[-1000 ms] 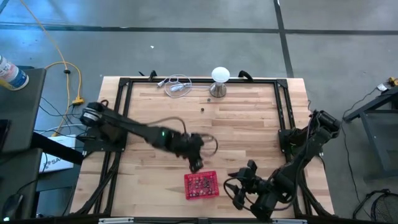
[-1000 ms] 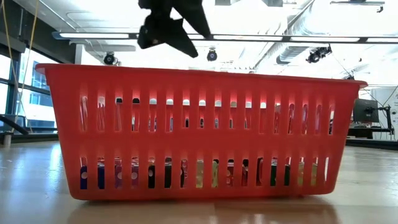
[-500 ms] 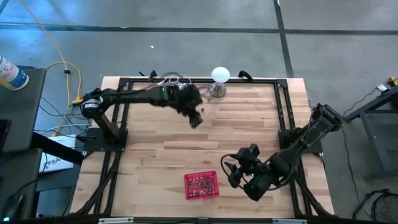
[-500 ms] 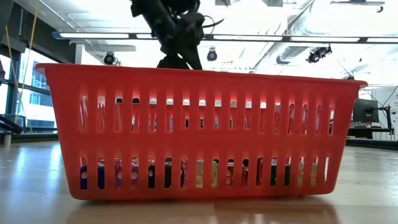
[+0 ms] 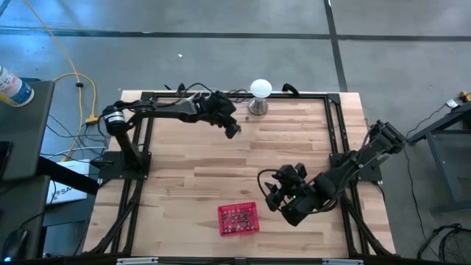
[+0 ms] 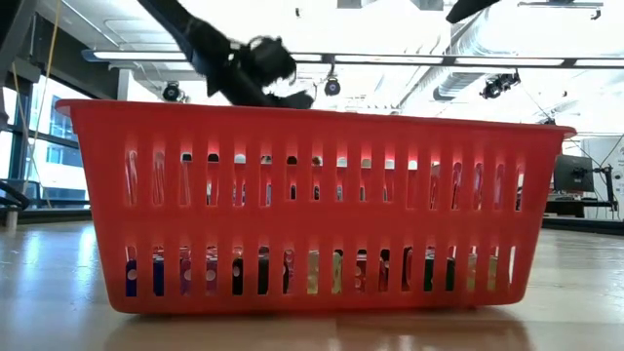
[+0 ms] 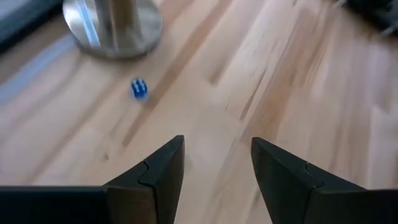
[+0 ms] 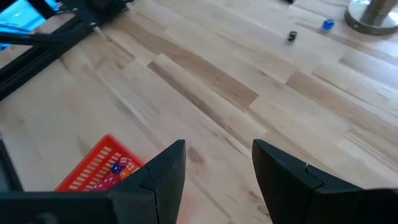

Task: Pick & Place Dice
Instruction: Put the black dice into the red bin

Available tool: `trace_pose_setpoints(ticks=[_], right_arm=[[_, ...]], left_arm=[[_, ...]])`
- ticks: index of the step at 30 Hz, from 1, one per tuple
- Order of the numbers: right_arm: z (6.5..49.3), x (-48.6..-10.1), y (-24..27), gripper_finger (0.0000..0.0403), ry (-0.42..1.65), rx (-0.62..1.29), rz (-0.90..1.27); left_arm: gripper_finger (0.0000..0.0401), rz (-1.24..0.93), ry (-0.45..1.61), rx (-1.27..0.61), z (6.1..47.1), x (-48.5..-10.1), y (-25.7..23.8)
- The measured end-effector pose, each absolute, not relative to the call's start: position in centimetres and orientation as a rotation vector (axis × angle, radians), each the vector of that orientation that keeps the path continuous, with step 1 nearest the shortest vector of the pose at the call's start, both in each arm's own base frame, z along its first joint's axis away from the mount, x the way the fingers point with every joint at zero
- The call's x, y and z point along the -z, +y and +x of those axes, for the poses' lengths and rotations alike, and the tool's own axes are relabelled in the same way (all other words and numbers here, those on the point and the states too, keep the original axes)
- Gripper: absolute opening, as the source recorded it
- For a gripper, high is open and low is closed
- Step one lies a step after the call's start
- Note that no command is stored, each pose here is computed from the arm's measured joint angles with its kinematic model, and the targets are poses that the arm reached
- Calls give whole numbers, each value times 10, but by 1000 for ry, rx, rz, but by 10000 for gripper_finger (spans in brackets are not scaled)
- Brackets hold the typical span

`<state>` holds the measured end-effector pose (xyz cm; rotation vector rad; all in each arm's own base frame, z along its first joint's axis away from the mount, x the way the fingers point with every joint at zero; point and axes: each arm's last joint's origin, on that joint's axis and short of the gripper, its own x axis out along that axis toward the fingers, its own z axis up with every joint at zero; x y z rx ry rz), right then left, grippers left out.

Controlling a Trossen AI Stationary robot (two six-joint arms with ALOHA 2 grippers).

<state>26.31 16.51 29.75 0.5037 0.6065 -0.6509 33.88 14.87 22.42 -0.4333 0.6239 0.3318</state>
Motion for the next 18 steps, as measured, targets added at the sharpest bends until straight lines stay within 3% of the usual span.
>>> trace_pose_setpoints(ticks=[10, 18], right_arm=[[273, -296, 146, 177, 621, 719, 548], [278, -296, 135, 177, 626, 750, 566]], left_arm=[[179, -277, 596, -266, 366, -158, 144], [179, -260, 569, -440, 372, -149, 142]])
